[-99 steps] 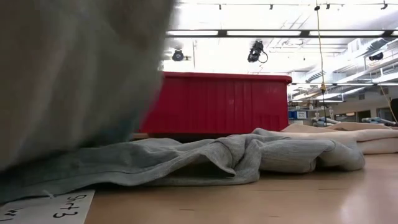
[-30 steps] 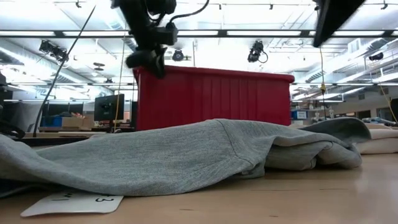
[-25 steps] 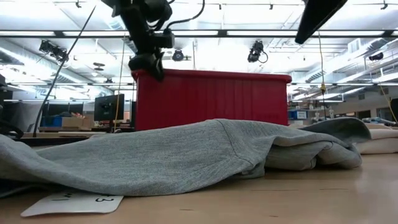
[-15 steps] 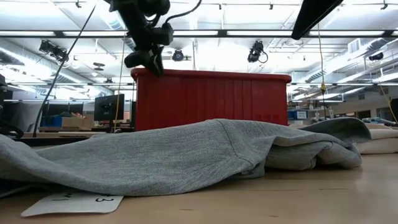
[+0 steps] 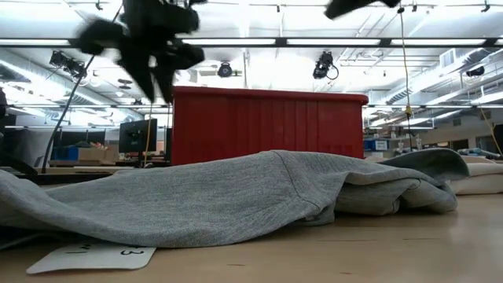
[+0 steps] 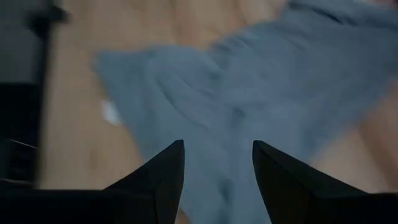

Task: Fold Laundry from Bin
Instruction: Fold the gray shirt

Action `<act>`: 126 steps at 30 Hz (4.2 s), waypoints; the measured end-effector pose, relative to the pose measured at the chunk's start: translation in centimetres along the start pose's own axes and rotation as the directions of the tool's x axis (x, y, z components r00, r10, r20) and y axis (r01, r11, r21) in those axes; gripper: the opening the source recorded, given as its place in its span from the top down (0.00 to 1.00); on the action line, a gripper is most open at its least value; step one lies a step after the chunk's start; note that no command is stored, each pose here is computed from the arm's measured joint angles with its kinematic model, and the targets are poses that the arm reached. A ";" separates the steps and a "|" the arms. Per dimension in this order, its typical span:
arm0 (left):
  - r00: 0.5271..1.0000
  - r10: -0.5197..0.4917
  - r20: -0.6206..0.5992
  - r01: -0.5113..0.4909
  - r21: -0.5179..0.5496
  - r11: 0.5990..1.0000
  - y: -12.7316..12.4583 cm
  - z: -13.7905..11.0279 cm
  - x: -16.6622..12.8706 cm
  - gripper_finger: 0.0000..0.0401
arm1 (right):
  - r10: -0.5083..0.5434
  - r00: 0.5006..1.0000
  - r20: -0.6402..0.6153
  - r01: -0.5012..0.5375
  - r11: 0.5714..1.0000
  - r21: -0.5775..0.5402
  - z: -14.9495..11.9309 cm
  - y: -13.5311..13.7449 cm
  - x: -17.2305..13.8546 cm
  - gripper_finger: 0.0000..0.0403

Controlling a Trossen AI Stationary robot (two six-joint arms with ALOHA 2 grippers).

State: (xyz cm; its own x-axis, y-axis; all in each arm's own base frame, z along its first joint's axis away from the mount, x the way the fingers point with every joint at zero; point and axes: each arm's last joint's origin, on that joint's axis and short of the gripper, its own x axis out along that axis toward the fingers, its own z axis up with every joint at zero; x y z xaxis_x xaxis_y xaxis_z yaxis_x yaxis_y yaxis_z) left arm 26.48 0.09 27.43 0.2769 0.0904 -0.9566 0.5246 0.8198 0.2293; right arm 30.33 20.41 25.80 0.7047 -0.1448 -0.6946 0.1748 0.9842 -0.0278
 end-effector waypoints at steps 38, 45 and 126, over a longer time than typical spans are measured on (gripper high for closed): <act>0.976 0.027 0.216 -0.128 0.468 0.874 -21.0 11.4 10.5 0.79 | 0.064 0.991 0.114 -0.076 0.991 0.107 -3.8 0.4 2.8 0.51; 0.965 0.062 0.255 -0.119 0.215 0.969 -17.8 12.2 6.6 0.97 | 0.142 0.988 0.057 -0.144 0.989 0.029 -5.5 0.9 3.8 0.53; 0.927 0.240 0.289 -0.175 -0.233 0.956 -11.2 9.7 1.0 0.99 | -0.013 1.000 -0.027 0.004 0.950 -0.312 -6.4 3.6 10.0 0.97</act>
State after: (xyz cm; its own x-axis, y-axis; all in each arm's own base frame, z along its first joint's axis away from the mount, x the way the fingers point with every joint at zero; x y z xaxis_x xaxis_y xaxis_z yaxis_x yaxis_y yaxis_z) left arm 28.69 -14.48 25.68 0.6154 0.1172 -0.7794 0.2655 0.9003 0.3450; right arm 33.61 23.13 14.14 0.6833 -0.1552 -0.7134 -0.0455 0.9662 -0.2538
